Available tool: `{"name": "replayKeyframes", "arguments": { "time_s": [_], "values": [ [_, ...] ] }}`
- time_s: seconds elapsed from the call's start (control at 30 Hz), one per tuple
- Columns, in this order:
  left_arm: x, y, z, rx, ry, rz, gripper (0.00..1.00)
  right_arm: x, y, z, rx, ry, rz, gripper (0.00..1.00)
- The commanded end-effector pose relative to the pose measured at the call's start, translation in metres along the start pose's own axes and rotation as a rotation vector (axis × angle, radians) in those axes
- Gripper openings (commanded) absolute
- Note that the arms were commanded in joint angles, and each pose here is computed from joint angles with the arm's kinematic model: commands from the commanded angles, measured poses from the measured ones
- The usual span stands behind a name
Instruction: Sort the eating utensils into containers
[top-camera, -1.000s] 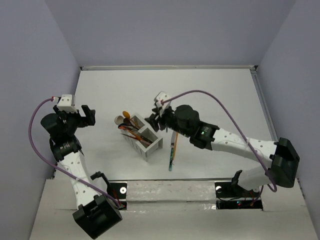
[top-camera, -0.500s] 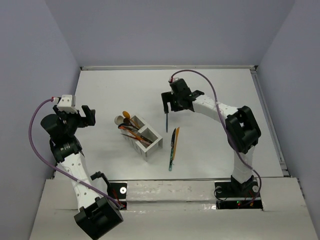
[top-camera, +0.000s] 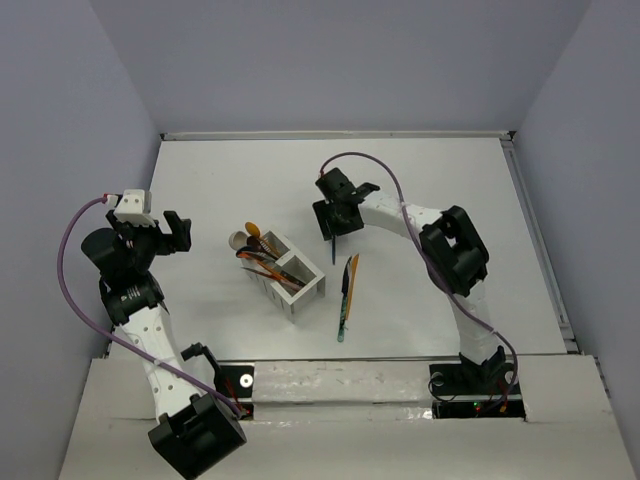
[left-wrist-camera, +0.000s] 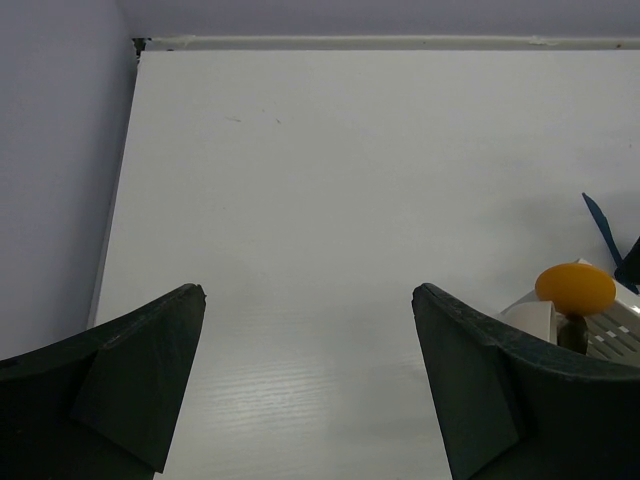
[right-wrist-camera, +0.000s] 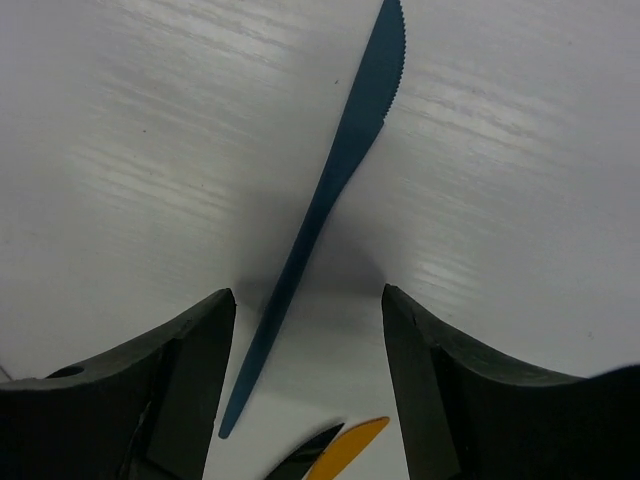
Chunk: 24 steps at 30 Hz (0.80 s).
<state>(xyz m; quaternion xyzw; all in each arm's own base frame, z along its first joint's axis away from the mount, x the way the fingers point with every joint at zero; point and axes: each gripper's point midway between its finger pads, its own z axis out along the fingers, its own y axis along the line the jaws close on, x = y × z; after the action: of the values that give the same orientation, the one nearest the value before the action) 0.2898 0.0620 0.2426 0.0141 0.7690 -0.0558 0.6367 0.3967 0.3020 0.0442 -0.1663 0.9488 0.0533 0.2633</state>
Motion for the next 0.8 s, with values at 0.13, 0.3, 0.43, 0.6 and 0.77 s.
{"name": "replayKeyframes", "arguments": {
  "time_s": [0.13,0.3,0.43,0.6,0.77],
  "values": [
    [-0.025,-0.004,-0.004,0.019,-0.073,0.059,0.96,0.023,-0.015,0.021,0.147,0.121,-0.064,0.50],
    [-0.027,-0.004,-0.004,0.017,-0.078,0.063,0.96,0.036,-0.024,0.025,0.187,0.157,-0.074,0.15],
    [-0.027,-0.004,-0.005,0.015,-0.080,0.064,0.96,0.019,-0.023,0.017,0.169,0.108,-0.042,0.04],
    [-0.028,-0.005,-0.006,0.013,-0.085,0.070,0.97,-0.003,-0.031,0.013,0.140,0.070,-0.007,0.00],
    [-0.028,-0.005,-0.005,0.018,-0.085,0.068,0.97,-0.050,-0.031,-0.033,0.084,-0.124,-0.020,0.00]
  ]
}}
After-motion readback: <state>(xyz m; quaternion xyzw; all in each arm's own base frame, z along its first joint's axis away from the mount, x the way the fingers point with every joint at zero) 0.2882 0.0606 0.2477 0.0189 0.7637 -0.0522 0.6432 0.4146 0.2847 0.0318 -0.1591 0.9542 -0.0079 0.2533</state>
